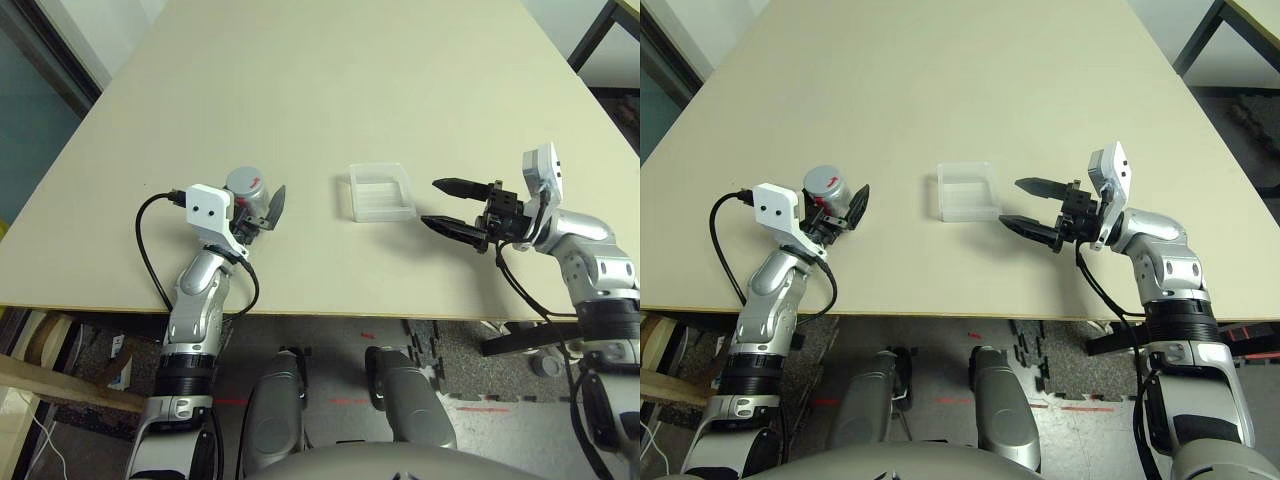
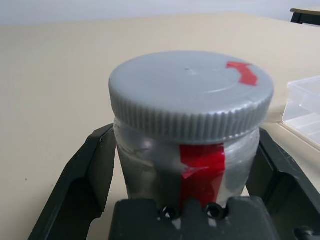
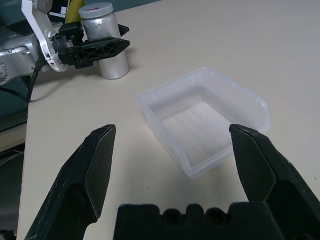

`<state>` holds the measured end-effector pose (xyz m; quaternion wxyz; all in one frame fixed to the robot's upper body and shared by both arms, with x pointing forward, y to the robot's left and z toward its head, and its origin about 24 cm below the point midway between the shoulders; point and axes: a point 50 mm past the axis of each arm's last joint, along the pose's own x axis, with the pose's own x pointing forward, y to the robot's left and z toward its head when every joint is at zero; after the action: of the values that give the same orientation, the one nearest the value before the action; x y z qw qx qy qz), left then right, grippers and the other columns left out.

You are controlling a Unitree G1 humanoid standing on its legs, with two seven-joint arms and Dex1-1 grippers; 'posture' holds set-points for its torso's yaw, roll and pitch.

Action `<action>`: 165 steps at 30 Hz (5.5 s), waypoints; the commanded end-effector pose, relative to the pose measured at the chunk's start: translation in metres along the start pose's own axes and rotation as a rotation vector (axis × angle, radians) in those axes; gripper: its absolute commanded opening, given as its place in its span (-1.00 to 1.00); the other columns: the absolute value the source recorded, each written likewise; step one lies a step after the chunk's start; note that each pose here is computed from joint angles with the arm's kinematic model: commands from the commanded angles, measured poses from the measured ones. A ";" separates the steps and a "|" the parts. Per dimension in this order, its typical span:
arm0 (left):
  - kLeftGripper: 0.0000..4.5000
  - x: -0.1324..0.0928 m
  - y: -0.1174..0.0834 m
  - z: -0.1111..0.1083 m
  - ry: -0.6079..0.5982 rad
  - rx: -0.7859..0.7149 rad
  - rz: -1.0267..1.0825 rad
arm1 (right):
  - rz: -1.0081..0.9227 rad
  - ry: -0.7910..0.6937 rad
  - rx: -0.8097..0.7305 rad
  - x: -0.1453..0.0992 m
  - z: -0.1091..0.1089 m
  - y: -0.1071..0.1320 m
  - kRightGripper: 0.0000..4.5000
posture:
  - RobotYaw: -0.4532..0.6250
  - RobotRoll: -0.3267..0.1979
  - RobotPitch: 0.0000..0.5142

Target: Pour the medicine from the bottle into the box.

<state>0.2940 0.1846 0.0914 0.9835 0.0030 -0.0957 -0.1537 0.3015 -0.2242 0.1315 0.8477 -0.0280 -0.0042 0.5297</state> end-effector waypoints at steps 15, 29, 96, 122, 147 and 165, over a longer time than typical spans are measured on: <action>0.17 0.000 0.001 -0.002 0.019 0.022 -0.019 | 0.009 -0.014 -0.013 0.001 0.003 0.003 1.00 | -0.38 0.25 -0.27; 0.17 0.006 -0.004 0.019 0.035 -0.032 -0.184 | 0.013 -0.019 -0.028 0.004 0.008 -0.001 1.00 | -0.35 0.25 -0.29; 0.17 0.070 -0.045 0.028 0.042 -0.022 -0.576 | 0.263 -0.091 -0.147 0.162 0.068 0.013 1.00 | -0.47 0.25 -0.35; 0.17 0.103 -0.065 0.033 0.008 -0.026 -0.674 | 0.152 -0.076 -0.174 0.138 0.075 -0.012 1.00 | -0.58 0.25 -0.34; 0.17 0.107 -0.066 0.042 -0.004 0.015 -0.729 | 0.173 -0.129 -0.169 0.140 0.090 -0.013 0.15 | -0.59 0.25 -0.39; 0.17 0.108 -0.069 0.054 0.022 -0.026 -0.808 | 0.499 -0.266 -0.131 0.125 0.118 -0.001 0.15 | -0.60 0.25 -0.43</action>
<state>0.3610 0.0820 0.1699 0.8349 0.0320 -0.1002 -0.5403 0.3643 -0.1207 0.2207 0.7549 -0.0352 -0.0810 0.6499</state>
